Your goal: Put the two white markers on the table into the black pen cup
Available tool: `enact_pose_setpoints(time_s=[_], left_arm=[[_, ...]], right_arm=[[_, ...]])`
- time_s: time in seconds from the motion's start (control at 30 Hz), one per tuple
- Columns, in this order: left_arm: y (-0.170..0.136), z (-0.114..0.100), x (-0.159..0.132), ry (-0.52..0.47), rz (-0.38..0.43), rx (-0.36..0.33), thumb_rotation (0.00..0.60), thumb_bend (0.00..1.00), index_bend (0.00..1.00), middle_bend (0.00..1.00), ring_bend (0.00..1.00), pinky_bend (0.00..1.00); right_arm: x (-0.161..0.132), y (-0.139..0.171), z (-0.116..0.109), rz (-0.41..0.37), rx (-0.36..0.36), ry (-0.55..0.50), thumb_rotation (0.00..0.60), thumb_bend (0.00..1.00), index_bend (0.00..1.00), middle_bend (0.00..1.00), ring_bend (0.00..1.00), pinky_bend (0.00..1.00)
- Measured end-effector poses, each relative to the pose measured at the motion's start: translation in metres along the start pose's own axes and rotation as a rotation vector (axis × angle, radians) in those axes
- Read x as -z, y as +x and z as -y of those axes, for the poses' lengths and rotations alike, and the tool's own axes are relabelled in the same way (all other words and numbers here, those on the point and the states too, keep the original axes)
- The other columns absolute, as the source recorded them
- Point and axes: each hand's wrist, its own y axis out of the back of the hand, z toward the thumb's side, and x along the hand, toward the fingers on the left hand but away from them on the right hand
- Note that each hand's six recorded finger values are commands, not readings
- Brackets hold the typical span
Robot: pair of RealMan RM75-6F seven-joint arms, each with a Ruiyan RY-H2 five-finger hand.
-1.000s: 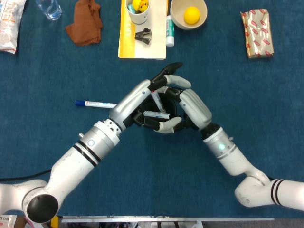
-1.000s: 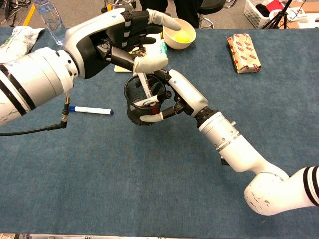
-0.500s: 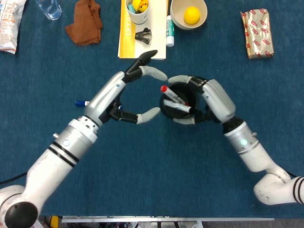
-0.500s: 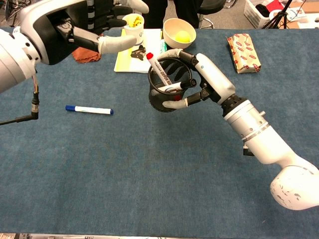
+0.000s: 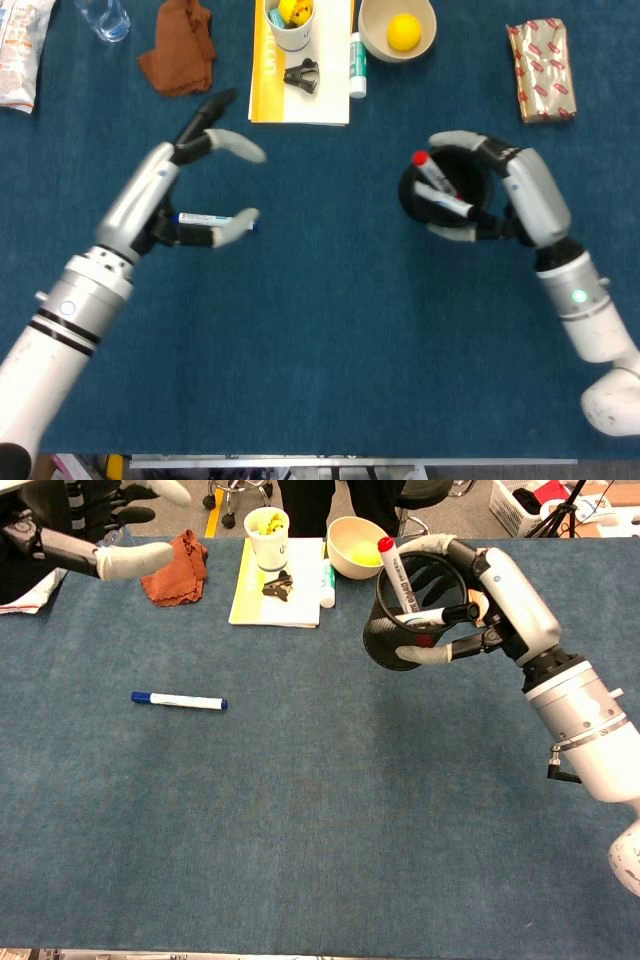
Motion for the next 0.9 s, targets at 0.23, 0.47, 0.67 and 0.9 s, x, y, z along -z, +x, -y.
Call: enact_pose_setpoints(time_s=[0.23,0.47,0.67,0.9], left_arm=[[-0.006,-0.022,0.041,0.102,-0.096,-0.077,0.600,0.27,0.37,0.00,0.00,0.00],[-0.008,-0.030,0.076,0.210,-0.158,-0.093,0.600,0.27,0.39,0.00,0.00,0.00],[-0.004,-0.023,0.104,0.323,-0.208,-0.051,0.600,0.27,0.40,0.00,0.00,0.00],[0.009,0.006,0.127,0.436,-0.209,0.024,0.600,0.27,0.43,0.00,0.00,0.00]], right_arm=[[-0.019,0.009,-0.030,-0.054,0.064,-0.008,0.600,0.00,0.45,0.52,0.43,0.42],[-0.034,0.018,-0.059,-0.090,0.122,0.002,0.600,0.00,0.45,0.52,0.43,0.42],[-0.029,0.032,-0.071,-0.064,0.137,0.023,0.600,0.00,0.45,0.52,0.43,0.42],[-0.022,0.042,-0.076,-0.051,0.151,0.018,0.600,0.00,0.45,0.53,0.43,0.42]])
